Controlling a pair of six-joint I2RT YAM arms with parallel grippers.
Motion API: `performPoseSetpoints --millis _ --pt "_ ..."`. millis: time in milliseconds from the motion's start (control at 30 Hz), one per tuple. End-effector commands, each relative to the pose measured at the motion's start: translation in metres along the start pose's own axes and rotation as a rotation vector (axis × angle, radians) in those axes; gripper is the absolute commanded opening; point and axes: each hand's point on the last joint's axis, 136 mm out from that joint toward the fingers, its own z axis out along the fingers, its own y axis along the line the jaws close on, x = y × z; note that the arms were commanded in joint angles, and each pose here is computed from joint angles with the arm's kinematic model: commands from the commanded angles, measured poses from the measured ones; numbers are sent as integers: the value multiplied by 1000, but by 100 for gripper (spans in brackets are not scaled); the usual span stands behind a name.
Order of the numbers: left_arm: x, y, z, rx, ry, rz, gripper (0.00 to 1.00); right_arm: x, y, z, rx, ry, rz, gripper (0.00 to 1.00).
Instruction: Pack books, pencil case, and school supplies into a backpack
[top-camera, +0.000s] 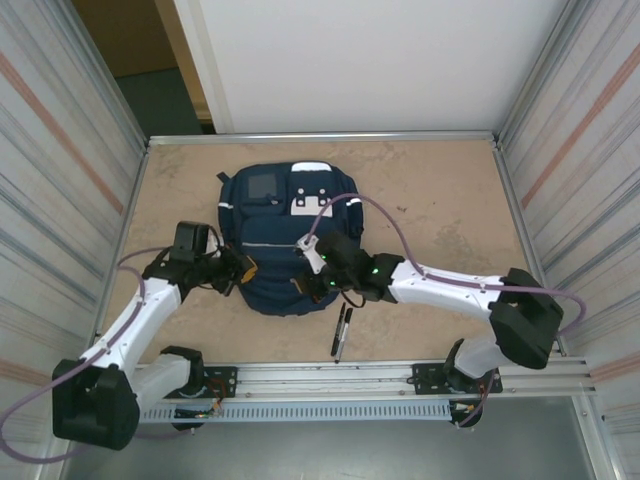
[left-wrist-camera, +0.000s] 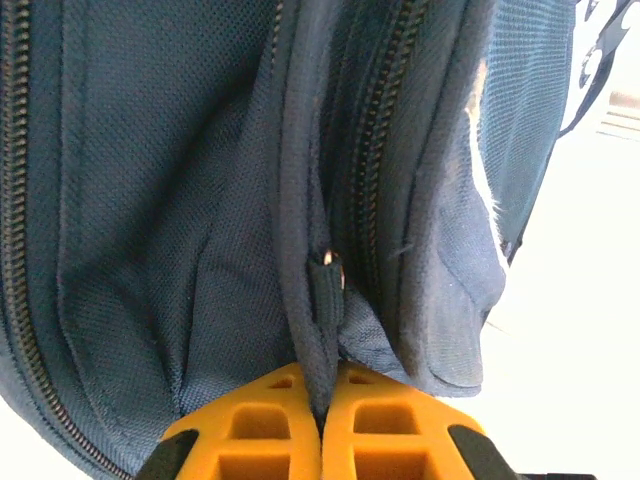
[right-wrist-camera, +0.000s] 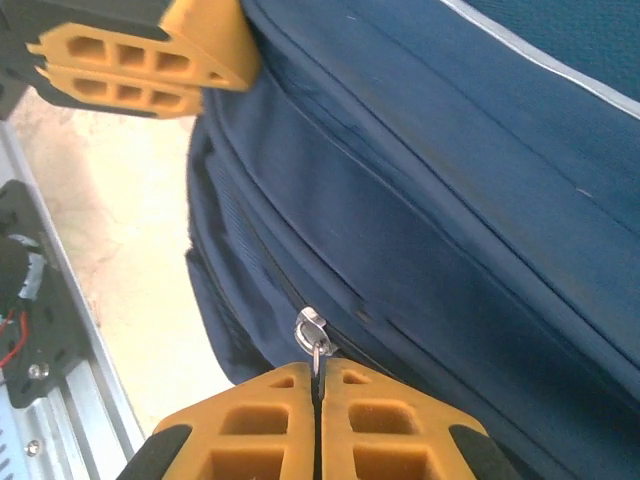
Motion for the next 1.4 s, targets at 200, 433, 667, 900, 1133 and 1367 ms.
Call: performPoseSetpoints --millis 200,433,667,900,1133,1367 --pt "-47 -51 22 -61 27 267 0 -12 -5 -20 29 34 -25 0" --pt "-66 -74 22 -79 -17 295 39 -45 13 -1 -50 2 -19 0" --pt "-37 -26 -12 -188 -87 285 47 -65 37 12 -125 13 -17 0" --pt "-2 -43 1 -64 -25 233 46 -58 47 18 -148 43 -27 0" --pt "12 -59 31 -96 20 286 42 -54 49 12 -147 18 2 0" --pt "9 -62 36 -127 -13 319 4 -27 29 3 -84 57 32 0"
